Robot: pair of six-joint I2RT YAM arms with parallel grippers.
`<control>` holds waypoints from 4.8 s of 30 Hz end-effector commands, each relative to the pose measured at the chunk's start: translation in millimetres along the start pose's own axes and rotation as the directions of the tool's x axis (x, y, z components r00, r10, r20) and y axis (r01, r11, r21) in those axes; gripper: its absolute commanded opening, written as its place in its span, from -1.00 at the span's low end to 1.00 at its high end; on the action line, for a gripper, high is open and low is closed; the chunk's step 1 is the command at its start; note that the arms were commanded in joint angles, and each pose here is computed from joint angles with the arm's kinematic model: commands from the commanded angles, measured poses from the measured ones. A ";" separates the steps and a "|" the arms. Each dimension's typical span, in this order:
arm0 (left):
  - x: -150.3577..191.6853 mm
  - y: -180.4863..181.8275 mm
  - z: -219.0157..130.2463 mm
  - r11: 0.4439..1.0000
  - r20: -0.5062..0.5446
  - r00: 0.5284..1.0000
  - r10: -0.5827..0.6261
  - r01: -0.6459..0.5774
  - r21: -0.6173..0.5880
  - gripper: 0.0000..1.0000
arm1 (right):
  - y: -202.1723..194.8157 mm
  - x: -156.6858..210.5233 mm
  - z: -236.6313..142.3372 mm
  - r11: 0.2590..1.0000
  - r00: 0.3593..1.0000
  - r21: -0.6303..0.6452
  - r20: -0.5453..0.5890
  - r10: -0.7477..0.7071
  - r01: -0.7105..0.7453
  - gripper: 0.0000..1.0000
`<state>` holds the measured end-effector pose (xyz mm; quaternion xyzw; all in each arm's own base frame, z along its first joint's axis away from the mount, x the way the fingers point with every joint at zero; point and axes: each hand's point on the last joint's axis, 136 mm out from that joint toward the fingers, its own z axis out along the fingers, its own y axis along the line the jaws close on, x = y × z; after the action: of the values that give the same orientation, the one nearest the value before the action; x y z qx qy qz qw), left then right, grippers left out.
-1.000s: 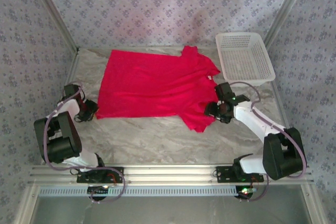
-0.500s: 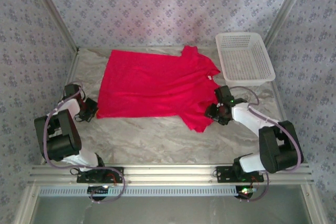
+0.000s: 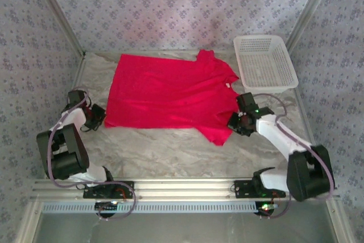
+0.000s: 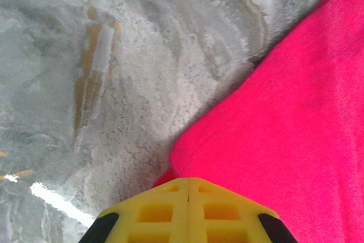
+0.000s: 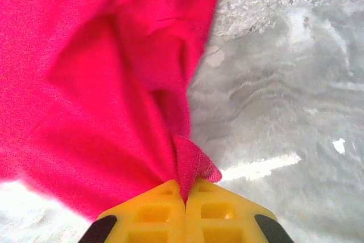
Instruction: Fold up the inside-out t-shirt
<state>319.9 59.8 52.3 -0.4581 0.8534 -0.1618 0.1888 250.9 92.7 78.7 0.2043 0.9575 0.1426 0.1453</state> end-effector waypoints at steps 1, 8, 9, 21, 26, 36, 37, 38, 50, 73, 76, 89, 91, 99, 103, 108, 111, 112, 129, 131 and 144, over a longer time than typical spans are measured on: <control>2.0 -14.4 -15.1 0.999 0.010 1.000 0.016 -0.016 0.039 -1.00 | -6.5 28.7 -30.7 1.000 0.996 -0.009 -0.091 0.021 -0.022 -1.00; 8.7 -19.3 -34.2 0.997 0.024 0.998 0.051 -0.052 0.056 -1.00 | -16.4 67.9 -61.3 0.993 0.982 -0.050 -0.162 0.097 -0.106 -1.00; 10.2 -18.9 -37.7 0.997 0.025 0.998 0.057 -0.059 0.056 -1.00 | -19.4 72.5 -63.9 0.990 0.978 -0.046 -0.164 0.126 -0.135 -1.00; 45.6 8.3 -42.2 0.996 -0.013 0.997 0.071 -0.071 0.045 -0.83 | -42.2 134.4 -42.4 0.984 0.945 -0.006 -0.278 0.171 -0.180 -0.74; 34.3 -1.0 -52.2 0.992 0.029 0.992 0.121 -0.121 0.028 -0.52 | -23.7 89.2 -68.0 0.998 0.991 0.010 -0.117 0.064 -0.063 0.02; 23.1 -170.9 -34.0 0.892 0.076 0.917 0.391 -0.398 0.216 -0.35 | 102.0 -73.8 -32.3 0.989 0.971 -0.016 0.190 -0.143 0.148 0.05; 23.4 -185.0 -18.2 0.886 0.047 0.917 0.397 -0.396 0.241 -0.35 | 111.8 -94.8 -19.5 0.990 0.967 0.007 0.210 -0.141 0.143 0.02; 22.0 -195.0 -5.2 0.884 0.026 0.918 0.395 -0.388 0.262 -0.36 | 119.9 -109.6 -7.0 0.990 0.967 0.018 0.212 -0.143 0.142 -0.02; -28.4 -242.3 121.5 0.924 -0.096 0.941 0.325 -0.295 0.242 -0.38 | 150.6 -234.7 144.9 0.985 0.984 0.148 0.138 -0.112 0.091 -0.11; -106.6 -239.9 87.2 0.921 0.041 0.955 0.295 -0.296 0.253 -0.37 | 269.2 -305.1 95.0 0.903 0.953 -0.380 0.288 -0.088 0.199 0.24; -99.4 -223.4 40.3 0.930 0.088 0.949 0.302 -0.313 0.193 -0.36 | 259.6 -277.2 51.9 0.916 0.952 -0.329 0.272 -0.141 0.229 0.27; 7.9 -24.9 -39.8 0.989 0.008 0.992 0.130 -0.129 -0.073 -0.40 | 59.1 -60.3 -24.0 0.982 0.973 0.080 0.146 -0.179 0.169 0.09; 19.3 -12.3 -44.8 0.989 -0.003 0.992 0.125 -0.125 -0.082 -0.39 | 31.5 -32.6 -27.8 0.984 0.982 0.107 0.115 -0.153 0.141 0.08; 36.2 30.7 -46.3 0.989 0.015 0.998 0.061 -0.058 -0.138 -0.37 | -26.4 33.1 -30.4 0.987 0.997 0.144 0.018 -0.075 0.071 0.10; 40.1 40.9 -35.4 0.985 -0.011 0.999 0.049 -0.051 -0.166 -0.37 | -32.9 42.4 -24.4 0.984 0.997 0.163 -0.028 -0.070 0.074 0.13; 43.1 46.6 -24.1 0.982 -0.038 0.998 0.047 -0.053 -0.180 -0.40 | -33.0 45.9 -22.9 0.983 0.995 0.163 -0.061 -0.080 0.089 0.15; 43.1 49.4 -18.0 0.981 -0.043 0.998 0.047 -0.054 -0.188 -0.40 | -32.0 46.4 -23.3 0.984 0.995 0.156 -0.066 -0.077 0.087 0.17; 44.3 51.1 -15.2 0.980 -0.050 0.998 0.045 -0.053 -0.193 -0.40 | -32.6 47.3 -22.9 0.984 0.995 0.157 -0.071 -0.074 0.085 0.18; 34.4 31.6 -30.8 0.990 -0.004 0.998 0.065 -0.065 -0.125 -1.00 | -45.7 84.4 12.7 0.993 0.984 0.113 -0.180 0.007 0.013 -0.05; 35.0 32.4 -31.1 0.990 -0.007 0.998 0.066 -0.067 -0.126 -1.00 | -42.1 90.3 17.3 0.996 0.981 0.092 -0.192 0.019 -0.002 -0.06; 38.0 31.8 -30.9 0.991 -0.018 0.998 0.067 -0.069 -0.119 -1.00 | -48.8 108.2 35.8 0.990 0.976 0.141 -0.215 0.032 -0.001 -0.68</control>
<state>264.1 47.5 50.9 -0.4421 0.8761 -0.1056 0.1608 154.3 104.2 13.9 0.1939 0.9753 0.1011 0.0314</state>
